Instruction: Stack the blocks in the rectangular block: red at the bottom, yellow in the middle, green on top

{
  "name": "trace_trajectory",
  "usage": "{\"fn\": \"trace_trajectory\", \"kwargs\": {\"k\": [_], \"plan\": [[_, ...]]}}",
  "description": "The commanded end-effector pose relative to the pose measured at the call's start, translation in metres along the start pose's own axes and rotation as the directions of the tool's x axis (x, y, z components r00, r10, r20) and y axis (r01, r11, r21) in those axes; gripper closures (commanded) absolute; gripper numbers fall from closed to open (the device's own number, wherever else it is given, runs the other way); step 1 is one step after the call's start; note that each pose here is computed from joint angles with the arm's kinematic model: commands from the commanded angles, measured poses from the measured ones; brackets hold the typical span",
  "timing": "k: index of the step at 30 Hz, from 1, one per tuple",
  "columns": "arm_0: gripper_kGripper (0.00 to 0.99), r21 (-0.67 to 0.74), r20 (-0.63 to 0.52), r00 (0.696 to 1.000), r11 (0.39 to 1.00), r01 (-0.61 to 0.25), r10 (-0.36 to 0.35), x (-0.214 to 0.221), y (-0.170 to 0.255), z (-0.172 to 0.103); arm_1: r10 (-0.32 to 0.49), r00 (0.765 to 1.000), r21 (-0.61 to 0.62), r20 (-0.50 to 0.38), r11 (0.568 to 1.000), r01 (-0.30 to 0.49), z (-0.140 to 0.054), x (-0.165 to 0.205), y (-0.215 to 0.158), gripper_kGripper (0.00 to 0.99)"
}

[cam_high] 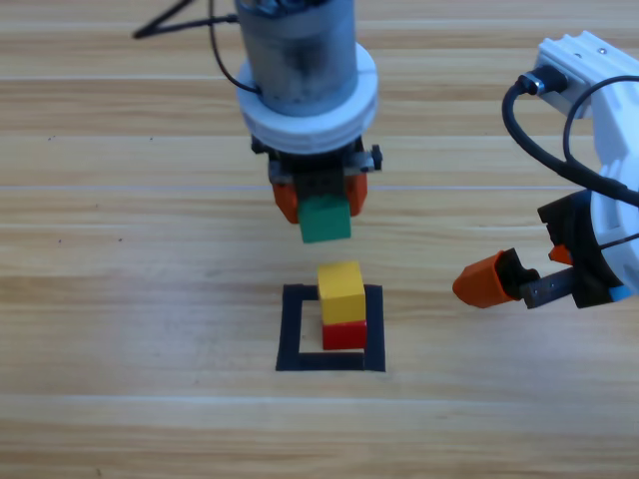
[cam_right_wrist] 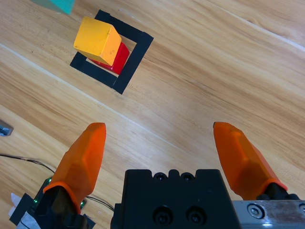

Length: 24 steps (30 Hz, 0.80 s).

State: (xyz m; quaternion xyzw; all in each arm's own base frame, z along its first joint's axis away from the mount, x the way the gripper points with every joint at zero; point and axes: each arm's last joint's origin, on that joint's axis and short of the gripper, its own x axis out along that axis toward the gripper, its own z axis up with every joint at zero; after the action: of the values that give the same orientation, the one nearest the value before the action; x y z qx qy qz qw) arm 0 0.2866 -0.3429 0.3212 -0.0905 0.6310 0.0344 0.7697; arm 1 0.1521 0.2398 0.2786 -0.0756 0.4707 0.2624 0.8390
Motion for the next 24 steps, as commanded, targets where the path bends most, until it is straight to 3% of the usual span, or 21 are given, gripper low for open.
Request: {"fn": "trace_trajectory", "kwargs": {"k": [1,24], "plan": [[0.950,0.036,-0.025,0.998,0.998,-0.059,0.059,0.029,-0.014,-0.008,-0.013,1.000,0.014,0.004,1.000,0.013,-0.004,0.000,-0.010,0.000],[0.950,0.062,-0.063,0.995,0.995,-0.078,0.082,0.050,-0.025,-0.017,-0.008,1.000,0.006,0.003,1.000,0.008,-0.005,0.001,-0.010,0.000]]}}
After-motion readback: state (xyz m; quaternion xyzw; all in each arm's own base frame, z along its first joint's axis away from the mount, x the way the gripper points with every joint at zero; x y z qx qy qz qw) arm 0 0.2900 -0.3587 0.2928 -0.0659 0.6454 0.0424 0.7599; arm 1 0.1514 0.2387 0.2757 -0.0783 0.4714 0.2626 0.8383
